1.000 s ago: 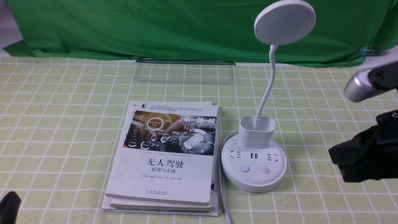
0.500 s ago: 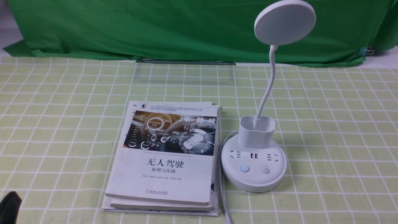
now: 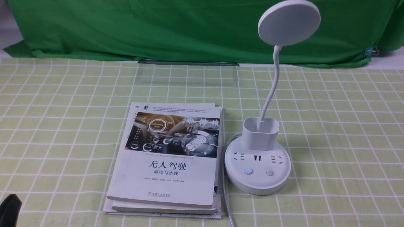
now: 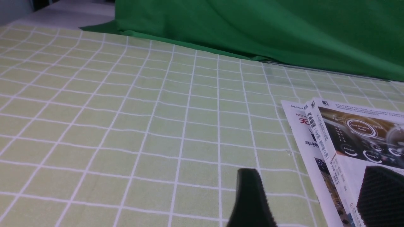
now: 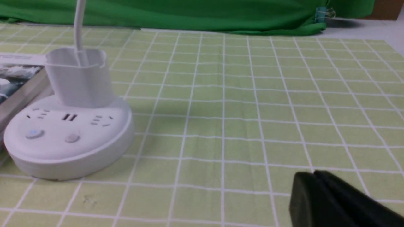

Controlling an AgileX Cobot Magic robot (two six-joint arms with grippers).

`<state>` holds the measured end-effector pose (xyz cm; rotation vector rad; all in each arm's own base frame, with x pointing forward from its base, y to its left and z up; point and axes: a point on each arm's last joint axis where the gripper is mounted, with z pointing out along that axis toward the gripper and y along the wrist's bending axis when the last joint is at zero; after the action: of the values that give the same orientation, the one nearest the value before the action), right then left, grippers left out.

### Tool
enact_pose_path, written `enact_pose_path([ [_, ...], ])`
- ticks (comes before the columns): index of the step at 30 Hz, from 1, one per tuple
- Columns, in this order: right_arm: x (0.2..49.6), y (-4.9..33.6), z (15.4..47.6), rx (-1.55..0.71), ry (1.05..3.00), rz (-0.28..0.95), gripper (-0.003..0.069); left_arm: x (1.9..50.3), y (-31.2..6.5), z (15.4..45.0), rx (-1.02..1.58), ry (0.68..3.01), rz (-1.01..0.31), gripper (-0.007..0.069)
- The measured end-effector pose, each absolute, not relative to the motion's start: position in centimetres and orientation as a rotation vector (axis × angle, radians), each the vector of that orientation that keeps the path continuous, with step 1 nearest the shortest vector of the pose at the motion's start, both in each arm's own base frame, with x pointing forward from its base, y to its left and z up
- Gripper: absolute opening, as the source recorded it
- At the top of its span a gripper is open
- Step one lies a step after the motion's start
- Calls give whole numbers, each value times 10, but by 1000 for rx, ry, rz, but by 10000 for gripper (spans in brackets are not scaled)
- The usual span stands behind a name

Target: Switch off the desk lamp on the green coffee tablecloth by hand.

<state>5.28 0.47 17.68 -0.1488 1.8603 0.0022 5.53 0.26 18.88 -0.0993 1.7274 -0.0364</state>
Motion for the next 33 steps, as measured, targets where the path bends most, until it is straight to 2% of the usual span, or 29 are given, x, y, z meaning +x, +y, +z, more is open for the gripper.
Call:
enact_pose_path([
  [21, 52, 5, 174, -152, 1897, 4, 55, 55, 3, 189, -99, 1727, -36, 410],
  [33, 52, 5, 174, -152, 1897, 4, 88, 55, 3, 189, -99, 1727, -36, 410],
])
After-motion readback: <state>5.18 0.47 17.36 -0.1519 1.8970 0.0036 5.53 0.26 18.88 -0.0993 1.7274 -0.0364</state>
